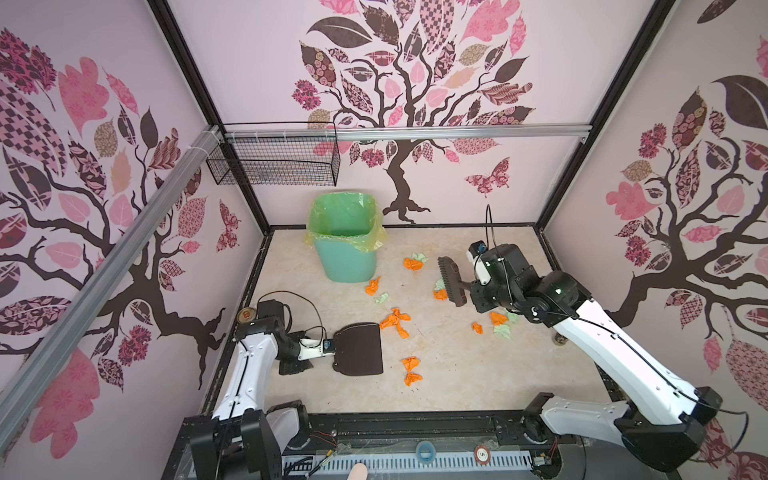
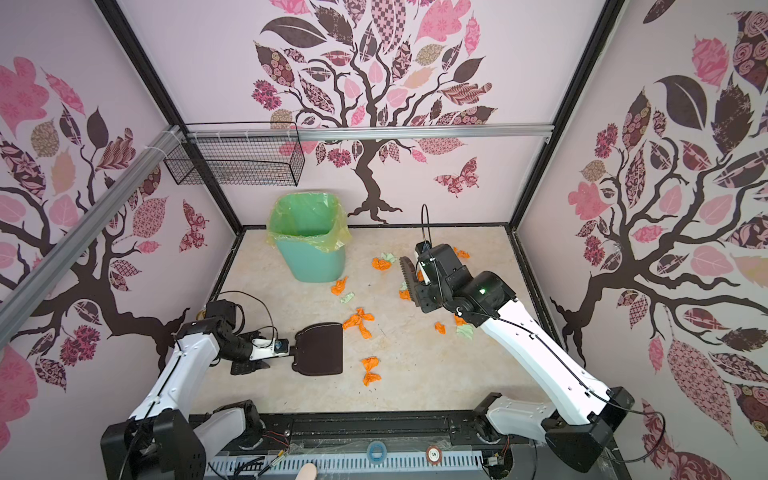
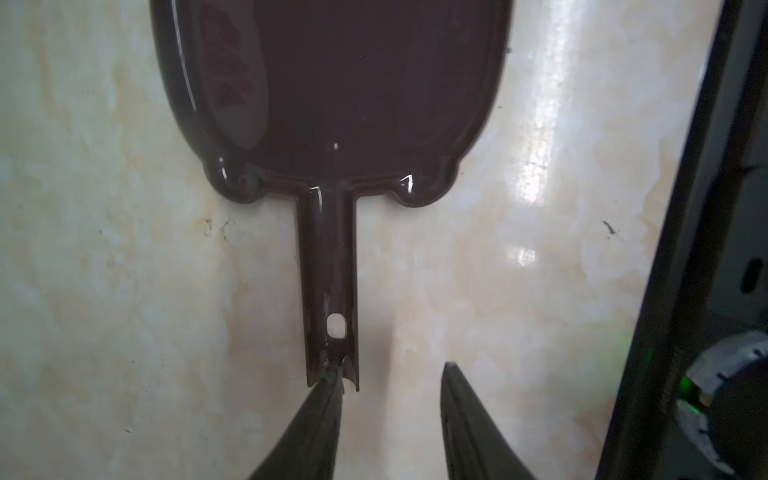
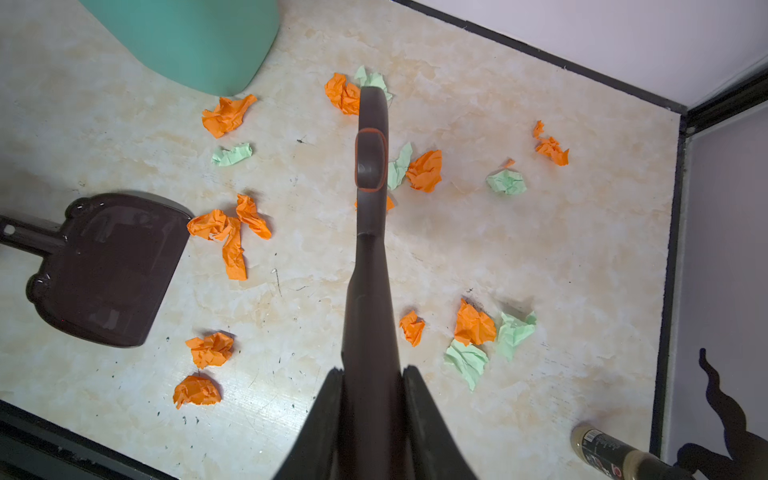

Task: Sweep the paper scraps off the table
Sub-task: 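Grasp the dustpan handle with the left gripper and slide the dustpan toward the scraps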

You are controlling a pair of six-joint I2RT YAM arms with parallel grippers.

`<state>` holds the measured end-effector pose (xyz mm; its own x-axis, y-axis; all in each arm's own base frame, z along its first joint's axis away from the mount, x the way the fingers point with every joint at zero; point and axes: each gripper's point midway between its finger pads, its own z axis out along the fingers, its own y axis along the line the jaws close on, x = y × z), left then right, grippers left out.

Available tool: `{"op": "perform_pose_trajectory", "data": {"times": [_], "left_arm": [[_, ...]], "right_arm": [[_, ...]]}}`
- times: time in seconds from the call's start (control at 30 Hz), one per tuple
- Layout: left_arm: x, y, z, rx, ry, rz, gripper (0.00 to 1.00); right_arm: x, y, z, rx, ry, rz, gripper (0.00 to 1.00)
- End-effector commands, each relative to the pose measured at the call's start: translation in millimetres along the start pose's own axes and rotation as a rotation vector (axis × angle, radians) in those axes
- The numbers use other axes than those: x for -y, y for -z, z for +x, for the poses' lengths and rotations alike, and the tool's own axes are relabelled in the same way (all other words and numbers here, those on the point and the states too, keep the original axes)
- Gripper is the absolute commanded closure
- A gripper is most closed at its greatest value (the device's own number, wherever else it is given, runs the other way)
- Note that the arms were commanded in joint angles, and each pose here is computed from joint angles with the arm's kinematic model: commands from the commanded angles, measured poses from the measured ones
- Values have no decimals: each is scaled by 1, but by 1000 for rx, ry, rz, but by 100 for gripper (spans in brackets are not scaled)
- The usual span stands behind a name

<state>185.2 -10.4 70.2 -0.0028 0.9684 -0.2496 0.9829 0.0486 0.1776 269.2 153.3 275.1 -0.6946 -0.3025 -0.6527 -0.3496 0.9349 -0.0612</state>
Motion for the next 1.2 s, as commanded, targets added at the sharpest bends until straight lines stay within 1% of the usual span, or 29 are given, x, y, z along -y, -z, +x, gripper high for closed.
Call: {"op": "perform_pose_trajectory", "data": {"times": [0.0,0.07,0.17,0.27,0.43,0.5,0.63,0.87,1.17], "left_arm": [[-19,0,-3,-19,-69,-91,71],[-13,-9,-4,-33,-105,-90,72],[-7,-21,1,-53,-116,-83,72],[-4,-27,4,-58,-89,-57,73],[-11,-36,6,-50,-45,-41,72],[-12,-37,2,-25,-34,-33,73],[-11,-38,-5,19,-34,-29,78],[-7,-36,-17,85,-32,-72,78],[7,-39,-7,72,-18,-44,79]], "right_arm": [[3,13,-9,67,-12,-10,100],[4,13,-6,67,-16,-7,100],[5,10,-2,61,-17,-9,100],[5,5,2,48,-11,-12,100],[6,3,0,50,-11,-23,100],[5,3,0,52,-13,-27,100],[6,1,3,41,-13,-25,100],[8,-1,6,24,-15,-20,100],[4,-6,4,20,-23,-38,100]]}}
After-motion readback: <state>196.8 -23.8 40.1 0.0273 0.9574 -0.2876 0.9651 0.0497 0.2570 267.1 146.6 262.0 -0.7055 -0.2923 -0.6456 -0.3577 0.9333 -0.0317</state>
